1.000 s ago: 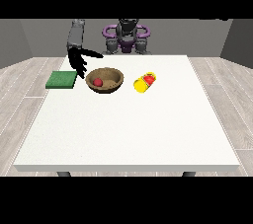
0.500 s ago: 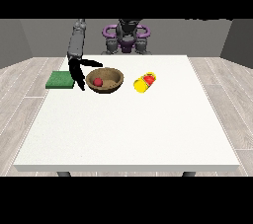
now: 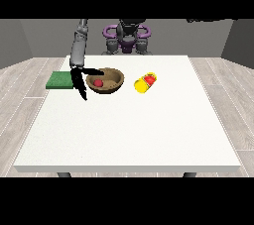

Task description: Pick the cup and pour the ball into the bowl, then pick the bowl and place it on the pad

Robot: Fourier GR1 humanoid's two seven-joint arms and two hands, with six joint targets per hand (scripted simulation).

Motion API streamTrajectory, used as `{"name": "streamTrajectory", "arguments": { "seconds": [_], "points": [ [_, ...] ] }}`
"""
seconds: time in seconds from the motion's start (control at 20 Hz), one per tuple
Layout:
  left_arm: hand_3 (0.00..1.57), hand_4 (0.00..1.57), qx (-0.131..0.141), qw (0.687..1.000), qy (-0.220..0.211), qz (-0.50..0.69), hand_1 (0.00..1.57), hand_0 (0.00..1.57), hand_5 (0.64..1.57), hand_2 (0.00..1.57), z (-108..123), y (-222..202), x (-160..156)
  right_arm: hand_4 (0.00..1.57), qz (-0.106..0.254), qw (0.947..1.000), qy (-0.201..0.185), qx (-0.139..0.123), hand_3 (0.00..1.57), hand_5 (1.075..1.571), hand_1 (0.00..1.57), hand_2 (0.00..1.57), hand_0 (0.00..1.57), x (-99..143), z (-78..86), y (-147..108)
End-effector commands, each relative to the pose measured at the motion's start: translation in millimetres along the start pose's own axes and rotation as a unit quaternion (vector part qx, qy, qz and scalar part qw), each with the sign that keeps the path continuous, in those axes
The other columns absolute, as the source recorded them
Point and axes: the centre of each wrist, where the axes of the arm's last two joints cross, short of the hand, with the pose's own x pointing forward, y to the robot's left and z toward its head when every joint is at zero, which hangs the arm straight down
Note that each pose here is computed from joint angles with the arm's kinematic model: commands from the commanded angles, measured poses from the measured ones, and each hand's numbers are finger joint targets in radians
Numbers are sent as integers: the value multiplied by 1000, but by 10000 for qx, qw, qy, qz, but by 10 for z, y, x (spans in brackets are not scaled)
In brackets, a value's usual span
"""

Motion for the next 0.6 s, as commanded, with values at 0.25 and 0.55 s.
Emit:
{"name": "streamTrajectory", "arguments": {
  "seconds": [0.25, 0.55],
  "points": [
    [0, 0, 83, 9998, -1, 169, 0, 0, 1571, 0, 108, 39, -70, 949, 442, 9862, 1521, -473, 1105, 1569, 1571, 1571, 1571, -386, 327, -99],
    [0, 0, 224, 9996, 46, 165, 0, 0, 1571, 0, 98, 186, 178, 1045, 971, 9841, 1374, -576, 1562, 1569, 1571, 1571, 1571, 178, -13, -391]
  ]
}}
